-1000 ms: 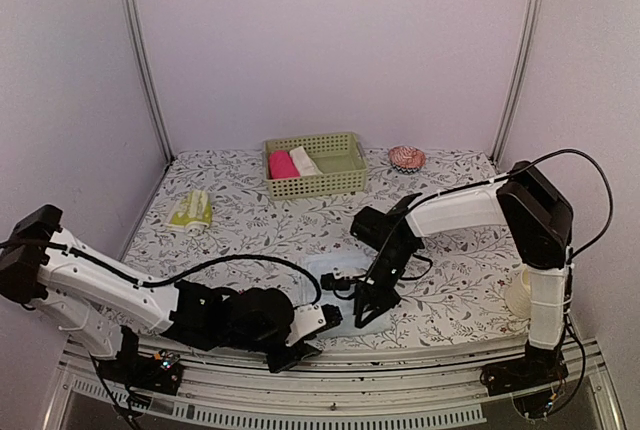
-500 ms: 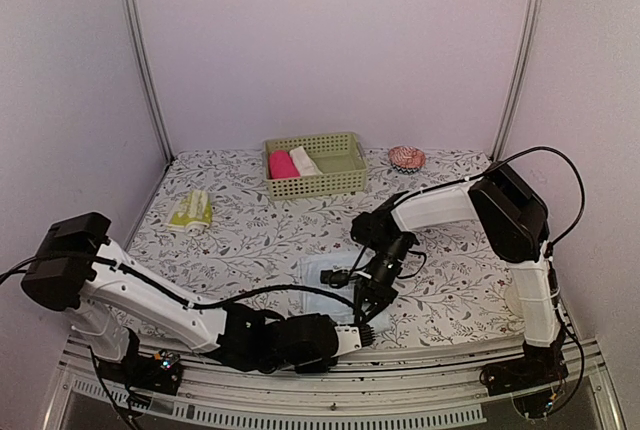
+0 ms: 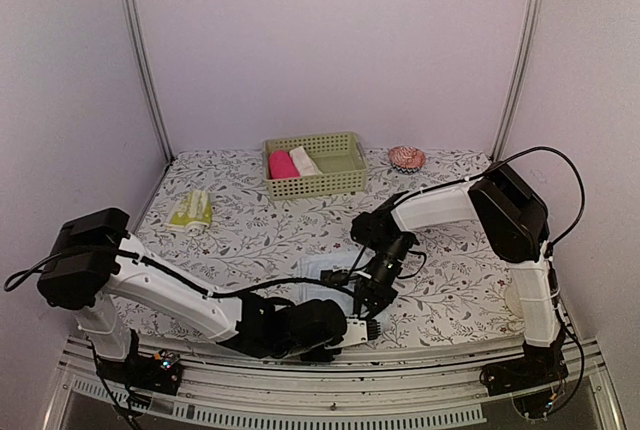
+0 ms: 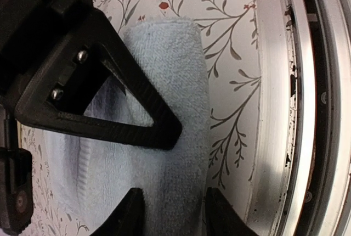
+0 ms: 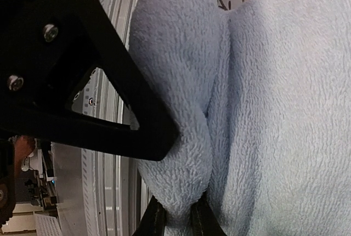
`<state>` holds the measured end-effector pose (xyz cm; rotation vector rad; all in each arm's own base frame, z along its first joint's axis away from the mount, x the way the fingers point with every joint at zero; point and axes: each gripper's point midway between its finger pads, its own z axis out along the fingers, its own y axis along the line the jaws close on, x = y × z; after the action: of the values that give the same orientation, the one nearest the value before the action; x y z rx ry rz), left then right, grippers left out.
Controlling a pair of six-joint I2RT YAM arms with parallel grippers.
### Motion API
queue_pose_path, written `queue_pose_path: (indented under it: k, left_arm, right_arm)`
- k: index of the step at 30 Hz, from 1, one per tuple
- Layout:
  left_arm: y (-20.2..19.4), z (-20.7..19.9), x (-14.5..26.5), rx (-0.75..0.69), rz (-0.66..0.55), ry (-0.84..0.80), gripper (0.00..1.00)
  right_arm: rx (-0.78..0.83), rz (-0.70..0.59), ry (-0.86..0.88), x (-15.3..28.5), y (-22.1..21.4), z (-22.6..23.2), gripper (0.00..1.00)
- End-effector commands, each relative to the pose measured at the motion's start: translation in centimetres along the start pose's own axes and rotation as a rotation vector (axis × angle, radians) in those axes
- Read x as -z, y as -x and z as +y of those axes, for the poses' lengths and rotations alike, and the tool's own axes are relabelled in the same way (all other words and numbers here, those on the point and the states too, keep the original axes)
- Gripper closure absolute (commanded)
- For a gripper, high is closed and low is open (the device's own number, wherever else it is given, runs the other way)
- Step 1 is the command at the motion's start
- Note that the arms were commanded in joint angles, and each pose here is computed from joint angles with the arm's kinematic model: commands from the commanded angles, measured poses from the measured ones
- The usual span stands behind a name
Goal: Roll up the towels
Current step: Roll the towel at the center of the board.
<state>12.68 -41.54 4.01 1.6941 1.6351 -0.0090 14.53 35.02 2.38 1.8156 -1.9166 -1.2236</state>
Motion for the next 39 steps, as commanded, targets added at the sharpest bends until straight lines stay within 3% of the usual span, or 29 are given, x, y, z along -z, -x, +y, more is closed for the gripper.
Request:
queue_pose_path:
  k: [1,4,9,12,17,24,28,34,39]
  left_arm:
    - [0.0,-0.1,-0.9,0.001,-0.01,-0.031,0.63]
    - [0.2,-0.1,-1.0,0.004,-0.022,-0.041,0.74]
    - [0.9,-0.3,-0.9,0.034,-0.028,-0.103,0.94]
    - [1.7,-0.7,-0.2,0.082,-0.052,-0.168,0.98]
    - [1.6,-1.5,-0.3,0.201,-0.041,-0.284,1.0]
    - [1.5,-1.2,-0.7,0.387,-0.027,-0.424,1.0]
    - [1.8,-0.5,-0.6,0.478,-0.052,-0.501,1.0]
    - [2.0,0.4,-1.1,0.642,-0.088,-0.641,1.0]
    - [2.6,0.6,-1.0,0.784,-0.124,-0.79,1.0]
  right_arm:
    - [-0.024,0.044,-0.02,-0.8,-1.3,-0.9,0.87]
    - [0.004,0.026,-0.039,0.1,-0.5,-0.1,0.83]
    - [0.131,-0.031,-0.09,4.2,1.9,3.9,0.5]
    - [0.201,-0.086,-0.212,8.1,2.8,5.1,0.49]
    - [0.199,-0.302,-0.414,15.5,3.8,5.5,0.5]
    - [0.38,-0.405,-0.584,19.8,4.3,12.4,0.51]
    - [0.421,-0.372,-0.681,18.7,1.3,12.3,0.51]
    - [0.378,-0.178,-0.677,12.9,-4.1,8.3,0.51]
    - [0.488,-0.089,-0.748,8.9,-3.2,7.1,0.51]
